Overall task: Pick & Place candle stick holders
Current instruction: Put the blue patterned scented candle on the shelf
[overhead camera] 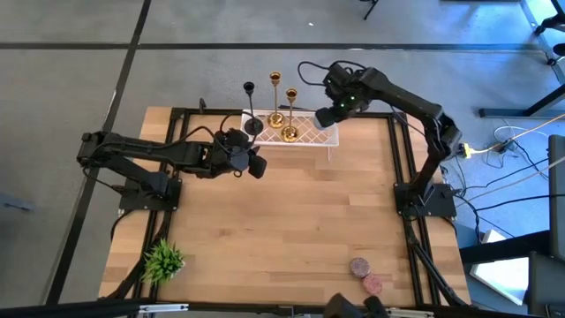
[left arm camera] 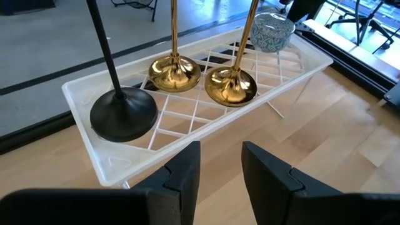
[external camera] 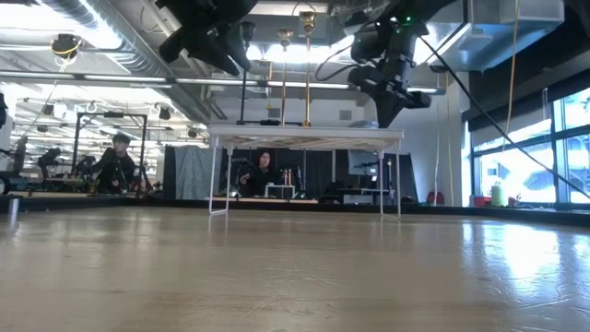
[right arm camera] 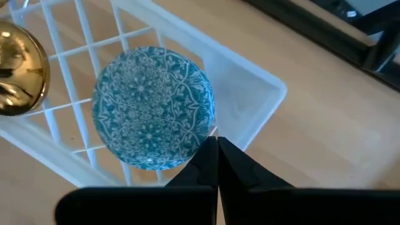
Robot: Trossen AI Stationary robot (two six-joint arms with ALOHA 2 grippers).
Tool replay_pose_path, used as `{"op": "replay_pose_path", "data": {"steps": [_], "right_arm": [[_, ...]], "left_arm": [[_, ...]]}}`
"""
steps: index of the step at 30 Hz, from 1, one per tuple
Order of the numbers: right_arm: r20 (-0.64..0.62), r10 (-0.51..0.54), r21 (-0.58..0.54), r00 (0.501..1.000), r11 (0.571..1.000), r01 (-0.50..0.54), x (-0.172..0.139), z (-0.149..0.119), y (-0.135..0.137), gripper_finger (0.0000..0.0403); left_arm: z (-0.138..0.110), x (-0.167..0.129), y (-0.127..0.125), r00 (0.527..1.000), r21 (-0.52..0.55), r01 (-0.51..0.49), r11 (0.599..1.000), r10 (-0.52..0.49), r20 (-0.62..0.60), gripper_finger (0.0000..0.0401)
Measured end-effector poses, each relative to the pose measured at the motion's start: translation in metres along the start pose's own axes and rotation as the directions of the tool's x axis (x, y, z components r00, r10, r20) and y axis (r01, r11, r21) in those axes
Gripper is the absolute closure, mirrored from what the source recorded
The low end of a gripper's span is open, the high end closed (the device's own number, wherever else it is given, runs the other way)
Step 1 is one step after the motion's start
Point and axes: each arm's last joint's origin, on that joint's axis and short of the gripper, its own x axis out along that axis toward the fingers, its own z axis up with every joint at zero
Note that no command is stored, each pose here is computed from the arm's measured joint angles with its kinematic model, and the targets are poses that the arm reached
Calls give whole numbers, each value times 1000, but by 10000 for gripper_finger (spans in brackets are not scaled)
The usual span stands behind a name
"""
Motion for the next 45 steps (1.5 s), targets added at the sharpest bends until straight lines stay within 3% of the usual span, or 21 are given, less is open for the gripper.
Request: {"op": "replay_pose_path", "data": {"steps": [45], "right_arm": [[105, 158, -33, 982, 987, -156, 8, 10, 29, 403]], "left_arm": [[0, 3, 4, 1000, 9, -21, 1000, 21, -17, 288]]}}
